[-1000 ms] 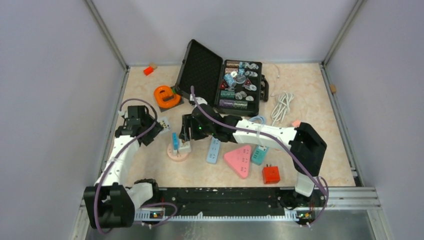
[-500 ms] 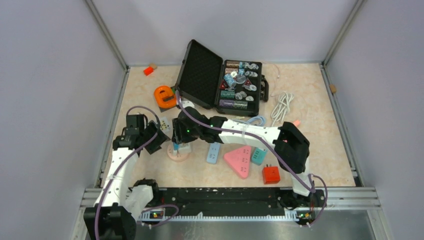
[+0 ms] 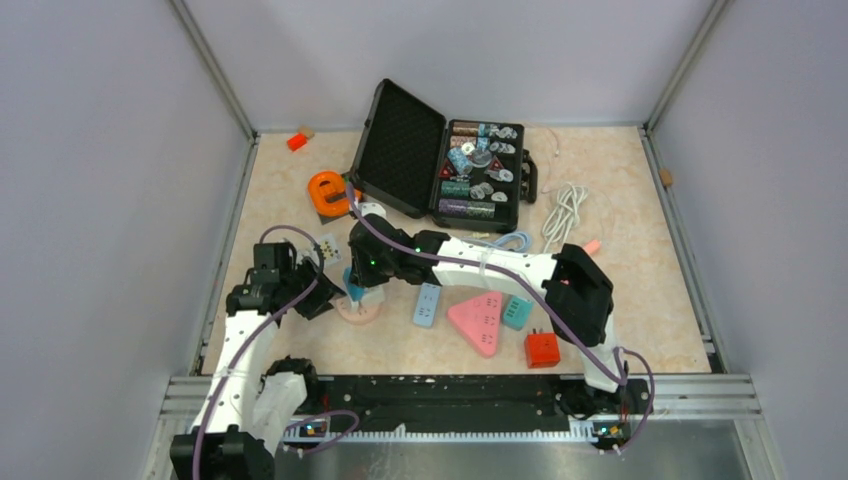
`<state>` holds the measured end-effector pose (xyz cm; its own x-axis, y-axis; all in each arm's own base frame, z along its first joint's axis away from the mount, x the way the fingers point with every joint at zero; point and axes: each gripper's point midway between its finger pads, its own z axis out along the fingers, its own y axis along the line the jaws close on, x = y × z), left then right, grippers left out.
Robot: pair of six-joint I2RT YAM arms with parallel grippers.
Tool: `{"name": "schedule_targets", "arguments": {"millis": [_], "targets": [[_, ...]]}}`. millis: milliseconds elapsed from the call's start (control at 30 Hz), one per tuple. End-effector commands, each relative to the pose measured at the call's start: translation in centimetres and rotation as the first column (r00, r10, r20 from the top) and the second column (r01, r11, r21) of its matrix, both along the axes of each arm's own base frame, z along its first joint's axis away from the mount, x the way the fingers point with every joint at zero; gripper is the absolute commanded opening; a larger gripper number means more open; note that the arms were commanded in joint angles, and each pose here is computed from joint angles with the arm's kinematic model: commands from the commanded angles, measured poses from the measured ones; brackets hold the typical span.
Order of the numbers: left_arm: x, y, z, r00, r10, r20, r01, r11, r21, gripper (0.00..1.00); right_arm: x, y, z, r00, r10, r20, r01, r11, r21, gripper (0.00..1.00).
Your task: Pull the plug off the socket
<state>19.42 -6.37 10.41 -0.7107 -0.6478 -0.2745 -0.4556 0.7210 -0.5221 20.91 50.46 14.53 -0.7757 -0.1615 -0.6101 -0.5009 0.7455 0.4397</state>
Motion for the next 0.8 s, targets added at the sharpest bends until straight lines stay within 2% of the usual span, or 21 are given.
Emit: {"name": "schedule_targets", "arguments": {"millis": [0,367,767], "targets": [[0.0,-0.8,-0.3,1.0,-0.014,0.005,0.015,0.999,-0.045,0.4,0.0,1.0,1.5,1.0,0.023,-0.001,-0.023,0.999,0.038,0.0],[0.2,-1.7,-0.3,0.999,-0.028,0.031,0.031,0.995,-0.095,0.39,-0.3,1.2,1.2,0.984,0.114,-0.139,-0.091,0.983,0.16,0.0],[0.1,-2.1,-1.0,0.999,-0.037,0.019,0.039,0.992,-0.118,0.4,-0.3,1.1,1.2,0.972,0.143,-0.187,-0.105,0.974,0.2,0.0]]}}
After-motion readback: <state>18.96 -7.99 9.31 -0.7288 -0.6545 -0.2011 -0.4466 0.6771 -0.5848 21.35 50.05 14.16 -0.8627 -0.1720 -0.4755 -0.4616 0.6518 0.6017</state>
